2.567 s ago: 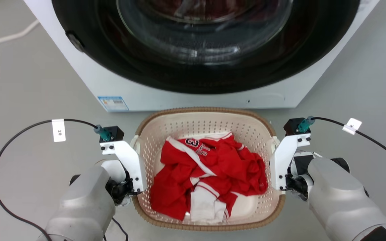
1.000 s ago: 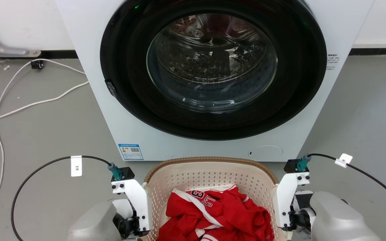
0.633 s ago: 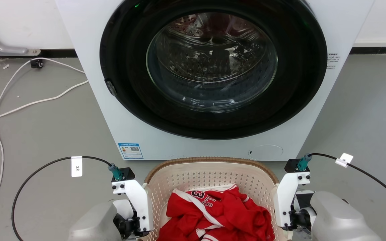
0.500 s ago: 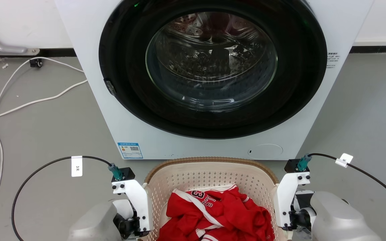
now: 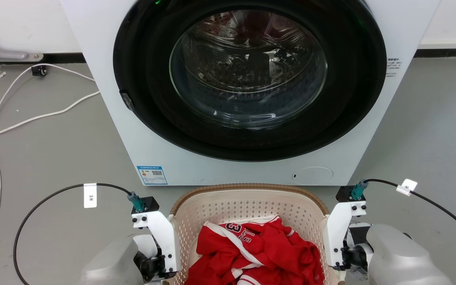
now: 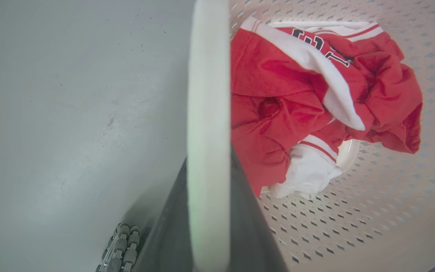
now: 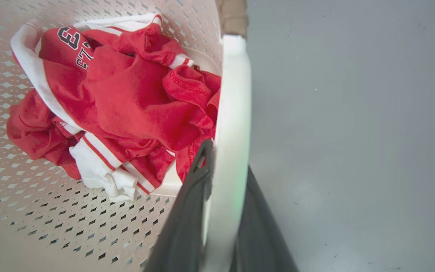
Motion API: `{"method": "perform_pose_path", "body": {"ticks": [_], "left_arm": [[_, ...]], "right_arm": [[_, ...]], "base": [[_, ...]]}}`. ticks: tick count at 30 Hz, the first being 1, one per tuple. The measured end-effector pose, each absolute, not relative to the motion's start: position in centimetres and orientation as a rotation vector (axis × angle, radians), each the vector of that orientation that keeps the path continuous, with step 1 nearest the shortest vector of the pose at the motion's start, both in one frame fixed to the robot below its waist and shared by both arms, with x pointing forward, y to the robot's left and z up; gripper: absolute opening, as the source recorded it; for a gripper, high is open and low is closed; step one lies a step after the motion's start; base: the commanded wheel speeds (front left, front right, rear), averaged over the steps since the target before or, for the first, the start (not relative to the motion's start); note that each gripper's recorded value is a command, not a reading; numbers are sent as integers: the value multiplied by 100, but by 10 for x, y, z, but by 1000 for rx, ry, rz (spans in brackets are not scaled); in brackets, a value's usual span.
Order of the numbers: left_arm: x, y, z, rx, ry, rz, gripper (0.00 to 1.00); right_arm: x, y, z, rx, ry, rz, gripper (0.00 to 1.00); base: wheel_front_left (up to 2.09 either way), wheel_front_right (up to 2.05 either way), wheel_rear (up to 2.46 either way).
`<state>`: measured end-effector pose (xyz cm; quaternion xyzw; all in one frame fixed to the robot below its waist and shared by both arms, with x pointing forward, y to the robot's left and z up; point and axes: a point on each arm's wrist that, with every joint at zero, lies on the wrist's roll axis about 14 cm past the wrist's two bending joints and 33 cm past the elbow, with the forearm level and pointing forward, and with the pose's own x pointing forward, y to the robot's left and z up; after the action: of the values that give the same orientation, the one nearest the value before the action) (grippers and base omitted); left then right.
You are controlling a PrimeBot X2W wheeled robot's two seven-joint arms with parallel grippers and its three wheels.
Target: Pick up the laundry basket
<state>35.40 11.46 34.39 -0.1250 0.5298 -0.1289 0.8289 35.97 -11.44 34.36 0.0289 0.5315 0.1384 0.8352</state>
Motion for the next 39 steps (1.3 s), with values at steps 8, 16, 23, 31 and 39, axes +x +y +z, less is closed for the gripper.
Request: {"method": "perform_pose_path", "body": {"ticks": [8, 16, 23, 31, 39], "left_arm": [[354, 114, 343, -267, 1126, -273, 0], [353, 114, 341, -270, 1129, -271, 0], [353, 114, 342, -269, 1128, -272, 0], [353, 114, 342, -274, 1129, -271, 0], [352, 113, 342, -271, 1131, -273, 0]], "right_arm": [[360, -115, 343, 63, 1126, 291, 0], [360, -115, 342, 63, 1128, 291, 0], [360, -115, 343, 68, 1125, 290, 0], [359, -115, 344, 71, 1124, 288, 0], [358, -115, 344, 76, 1126, 286, 0]], "base": [[0, 0, 0], [0, 0, 0], [0, 0, 0], [0, 0, 0], [0, 0, 0]]}}
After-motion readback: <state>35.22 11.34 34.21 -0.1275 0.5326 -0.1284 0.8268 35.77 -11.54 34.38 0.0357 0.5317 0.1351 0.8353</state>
